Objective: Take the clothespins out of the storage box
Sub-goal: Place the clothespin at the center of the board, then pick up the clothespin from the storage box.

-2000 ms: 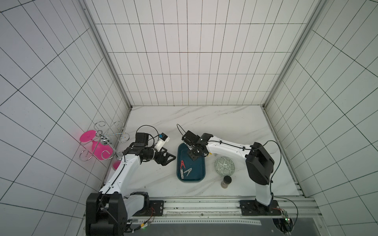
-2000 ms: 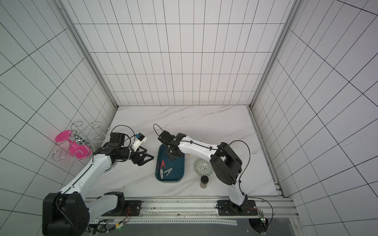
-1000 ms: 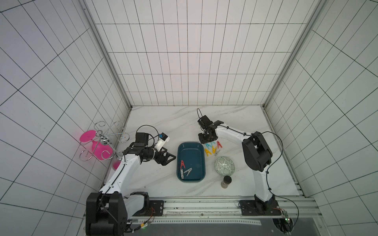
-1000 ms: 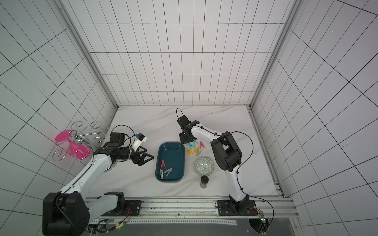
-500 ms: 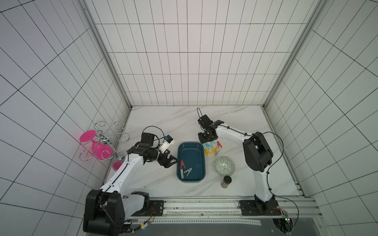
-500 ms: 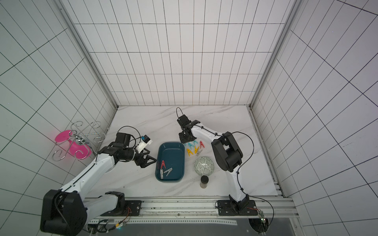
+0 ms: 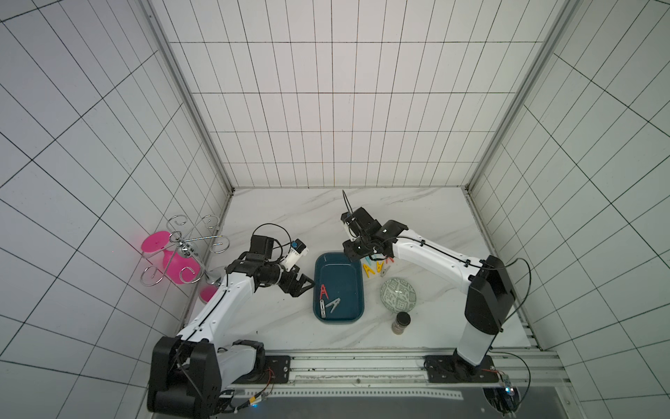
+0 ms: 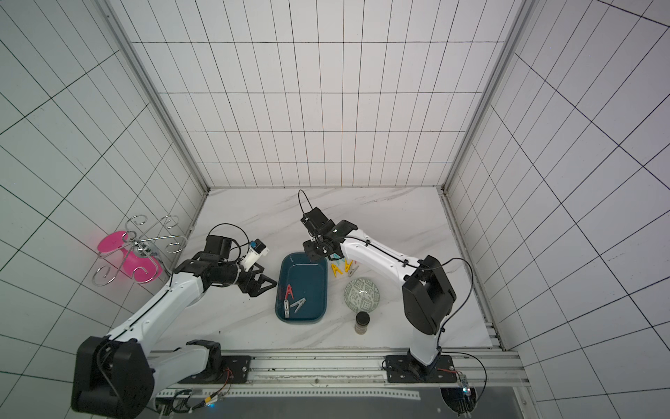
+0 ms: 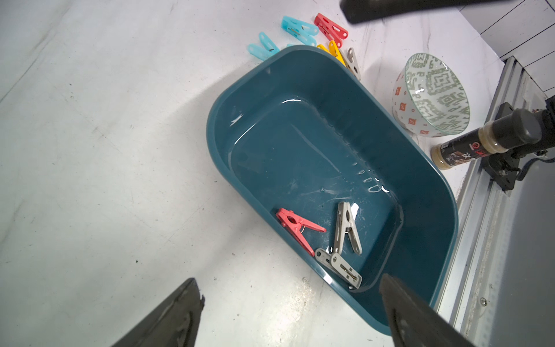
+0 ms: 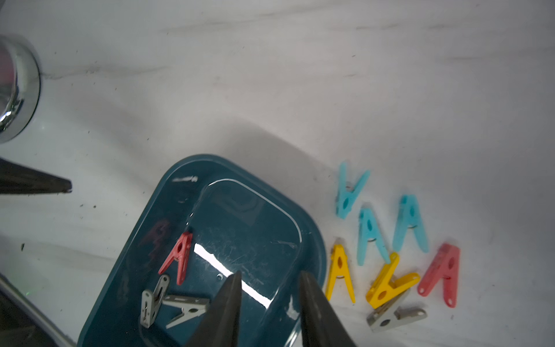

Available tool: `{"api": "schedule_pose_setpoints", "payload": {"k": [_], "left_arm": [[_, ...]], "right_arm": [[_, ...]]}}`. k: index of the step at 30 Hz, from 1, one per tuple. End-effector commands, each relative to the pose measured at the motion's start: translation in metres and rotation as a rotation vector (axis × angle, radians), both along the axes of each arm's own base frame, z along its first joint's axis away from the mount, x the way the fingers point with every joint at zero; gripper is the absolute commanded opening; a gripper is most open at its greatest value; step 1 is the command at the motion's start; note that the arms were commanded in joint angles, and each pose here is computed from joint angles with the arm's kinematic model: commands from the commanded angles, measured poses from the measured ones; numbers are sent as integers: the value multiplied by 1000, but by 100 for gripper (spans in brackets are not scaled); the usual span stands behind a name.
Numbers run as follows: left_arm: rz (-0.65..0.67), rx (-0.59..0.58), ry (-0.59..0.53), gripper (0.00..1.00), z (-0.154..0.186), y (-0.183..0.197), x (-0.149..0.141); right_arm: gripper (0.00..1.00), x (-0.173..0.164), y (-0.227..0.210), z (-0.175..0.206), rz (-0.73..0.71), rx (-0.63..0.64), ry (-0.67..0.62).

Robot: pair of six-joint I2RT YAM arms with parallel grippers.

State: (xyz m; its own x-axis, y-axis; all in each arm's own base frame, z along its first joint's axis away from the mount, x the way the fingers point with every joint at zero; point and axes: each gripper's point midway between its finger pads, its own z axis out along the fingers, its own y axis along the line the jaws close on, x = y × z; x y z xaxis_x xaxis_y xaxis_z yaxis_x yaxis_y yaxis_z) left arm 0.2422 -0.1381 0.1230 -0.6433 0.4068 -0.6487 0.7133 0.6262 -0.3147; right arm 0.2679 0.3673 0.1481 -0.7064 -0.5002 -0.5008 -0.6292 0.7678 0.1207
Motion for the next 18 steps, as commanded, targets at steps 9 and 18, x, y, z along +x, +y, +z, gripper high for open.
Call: {"api": "schedule_pose_setpoints", "payload": {"k": [9,18], "left_arm": [[-23,-11,-35,94,6,-3,0],[-25,-1,-27,94,3,-2,-3]], "right_arm": [[35,-69,32,-43,46,-18,133],[34,-91,46,-74,22,-25,169]]}}
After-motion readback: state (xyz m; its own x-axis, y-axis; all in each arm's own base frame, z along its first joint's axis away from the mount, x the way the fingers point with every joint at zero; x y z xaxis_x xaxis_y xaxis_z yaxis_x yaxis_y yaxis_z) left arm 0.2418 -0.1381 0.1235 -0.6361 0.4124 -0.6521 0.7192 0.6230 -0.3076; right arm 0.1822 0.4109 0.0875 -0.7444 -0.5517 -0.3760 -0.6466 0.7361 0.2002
